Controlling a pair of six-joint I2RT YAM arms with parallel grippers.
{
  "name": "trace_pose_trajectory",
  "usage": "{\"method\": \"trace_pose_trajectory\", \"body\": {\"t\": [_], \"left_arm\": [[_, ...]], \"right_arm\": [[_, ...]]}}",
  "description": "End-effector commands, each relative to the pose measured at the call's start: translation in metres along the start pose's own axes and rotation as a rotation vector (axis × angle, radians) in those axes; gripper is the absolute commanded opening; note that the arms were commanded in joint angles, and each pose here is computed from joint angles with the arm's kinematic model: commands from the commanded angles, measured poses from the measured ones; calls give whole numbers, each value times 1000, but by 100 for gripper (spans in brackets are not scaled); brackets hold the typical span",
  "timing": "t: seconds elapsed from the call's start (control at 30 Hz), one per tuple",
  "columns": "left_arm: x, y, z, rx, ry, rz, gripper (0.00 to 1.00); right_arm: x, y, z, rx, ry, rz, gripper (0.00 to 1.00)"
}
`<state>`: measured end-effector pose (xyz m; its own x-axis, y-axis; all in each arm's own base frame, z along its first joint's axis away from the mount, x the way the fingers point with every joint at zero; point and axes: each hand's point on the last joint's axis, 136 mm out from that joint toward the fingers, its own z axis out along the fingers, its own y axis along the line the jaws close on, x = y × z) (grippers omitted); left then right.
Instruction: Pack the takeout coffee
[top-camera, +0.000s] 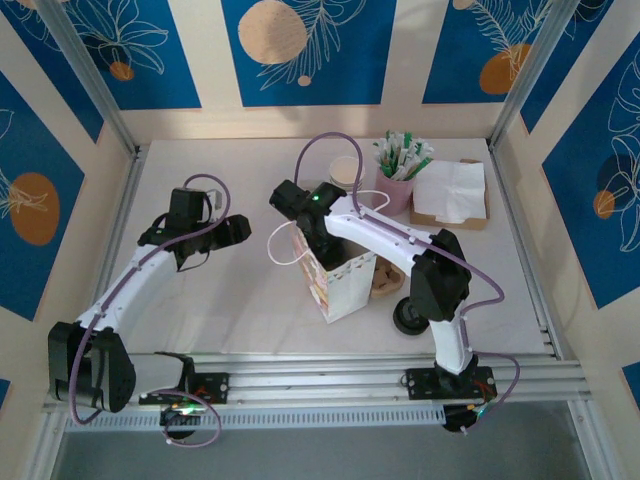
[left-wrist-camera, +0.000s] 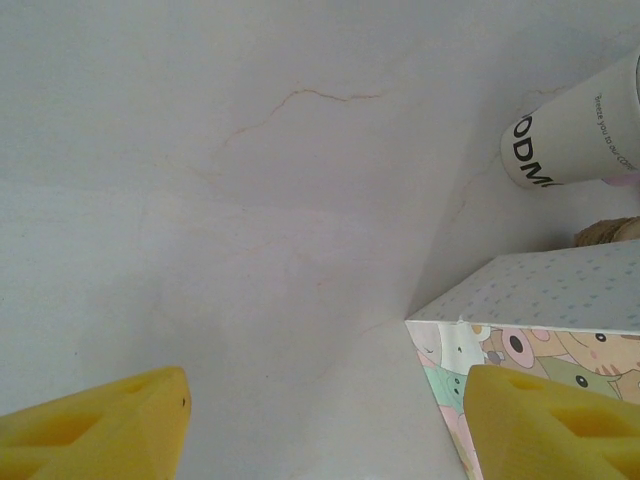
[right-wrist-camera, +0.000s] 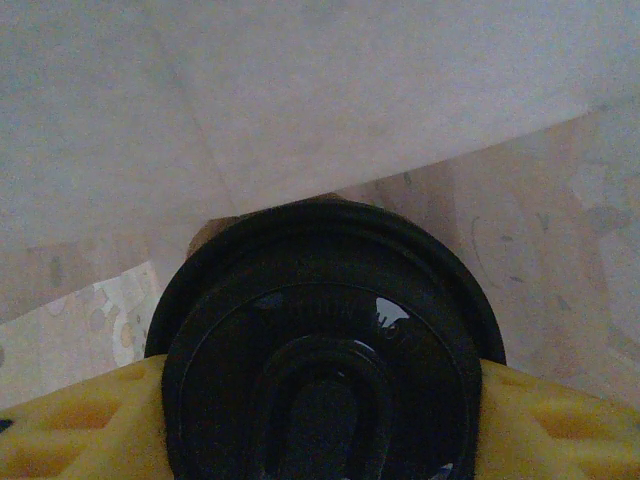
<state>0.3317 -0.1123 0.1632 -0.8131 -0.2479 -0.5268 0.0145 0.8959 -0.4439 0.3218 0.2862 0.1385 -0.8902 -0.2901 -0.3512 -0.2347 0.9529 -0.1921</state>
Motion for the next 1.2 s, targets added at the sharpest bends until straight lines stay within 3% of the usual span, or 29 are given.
{"method": "trace_pose_trajectory", "body": {"t": [0.0, 0.2, 0.57, 0.87, 1.17], "left_arm": [[-4, -6, -3, -3, -5, 32, 72], [-4, -6, -3, -4, -4, 34, 73], [-3, -7, -3, -4, -1, 40, 73], [-4, -7, -4, -7, -4, 42, 73], [-3, -7, -4, -8, -4, 44, 73]], "right_arm": [[47, 10, 47, 13, 213, -25, 57], [12, 6, 15, -39, 93, 26, 63], [-16, 2, -26, -110, -14, 69, 93], [-24, -2, -55, -147, -65, 81, 100], [-30, -4, -88, -187, -106, 71, 100]]}}
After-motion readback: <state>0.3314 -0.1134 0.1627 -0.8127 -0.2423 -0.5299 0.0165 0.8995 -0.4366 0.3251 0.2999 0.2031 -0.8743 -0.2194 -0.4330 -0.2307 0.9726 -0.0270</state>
